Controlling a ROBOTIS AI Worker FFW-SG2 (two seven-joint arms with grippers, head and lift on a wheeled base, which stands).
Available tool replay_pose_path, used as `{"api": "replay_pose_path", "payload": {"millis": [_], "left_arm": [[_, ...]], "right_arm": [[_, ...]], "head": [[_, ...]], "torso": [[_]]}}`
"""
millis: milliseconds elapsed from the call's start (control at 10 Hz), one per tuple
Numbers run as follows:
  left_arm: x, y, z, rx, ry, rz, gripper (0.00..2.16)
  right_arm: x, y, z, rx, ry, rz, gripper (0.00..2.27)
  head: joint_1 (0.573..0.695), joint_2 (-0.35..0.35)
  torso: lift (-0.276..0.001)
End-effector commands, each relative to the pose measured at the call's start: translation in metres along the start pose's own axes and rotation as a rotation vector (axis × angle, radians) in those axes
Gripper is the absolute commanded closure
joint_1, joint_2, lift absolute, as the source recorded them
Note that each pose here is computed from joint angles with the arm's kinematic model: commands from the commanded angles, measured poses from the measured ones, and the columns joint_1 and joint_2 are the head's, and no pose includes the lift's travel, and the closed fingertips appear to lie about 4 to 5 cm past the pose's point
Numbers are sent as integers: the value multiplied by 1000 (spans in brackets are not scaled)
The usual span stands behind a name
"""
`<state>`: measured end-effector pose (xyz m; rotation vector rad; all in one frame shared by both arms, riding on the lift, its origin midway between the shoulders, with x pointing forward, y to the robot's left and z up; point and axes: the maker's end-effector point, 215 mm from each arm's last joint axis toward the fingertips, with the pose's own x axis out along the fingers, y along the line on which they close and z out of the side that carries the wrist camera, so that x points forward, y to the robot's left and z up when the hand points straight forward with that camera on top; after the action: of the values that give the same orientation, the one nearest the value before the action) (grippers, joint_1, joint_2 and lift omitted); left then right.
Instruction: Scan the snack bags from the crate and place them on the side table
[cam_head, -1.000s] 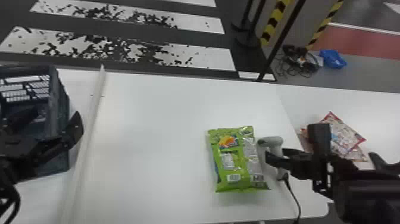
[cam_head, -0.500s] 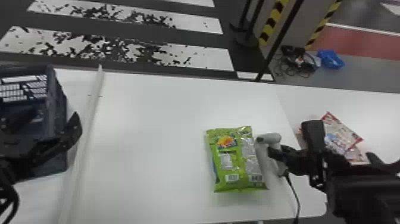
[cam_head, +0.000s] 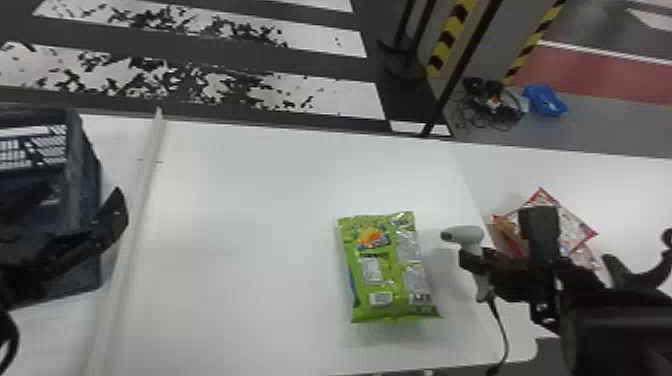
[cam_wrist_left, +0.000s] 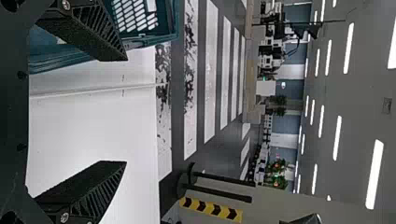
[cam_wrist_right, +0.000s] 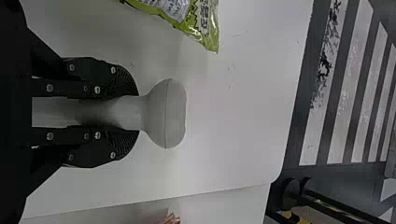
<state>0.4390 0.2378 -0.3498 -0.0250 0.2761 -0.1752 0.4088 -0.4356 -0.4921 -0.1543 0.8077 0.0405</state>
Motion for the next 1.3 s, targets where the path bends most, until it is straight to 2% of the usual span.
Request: {"api": "replay_pose_path", "payload": {"millis": [0, 300, 700, 900, 1200], "left_arm": [[1, -1, 1, -2, -2, -1, 83], [2, -3, 5, 0, -10, -2, 83], [1, 2, 3, 3, -6, 10, 83], [1, 7, 1, 3, -2, 22, 83], [3, 9, -2, 1, 2, 25, 83]], "right_arm": [[-31, -2, -5, 15, -4, -24, 2233], [-79, 18, -25, 67, 29, -21, 2233], [-115, 54, -56, 133, 126, 19, 2233], [-126, 76, -58, 165, 157, 73, 2236], [-125, 103, -58, 161, 170, 132, 2236]], "head": [[695, -258], [695, -272], [695, -252], [695, -223], [695, -175]], "torso": [[-94], [-94], [-94], [-94], [-94]]}}
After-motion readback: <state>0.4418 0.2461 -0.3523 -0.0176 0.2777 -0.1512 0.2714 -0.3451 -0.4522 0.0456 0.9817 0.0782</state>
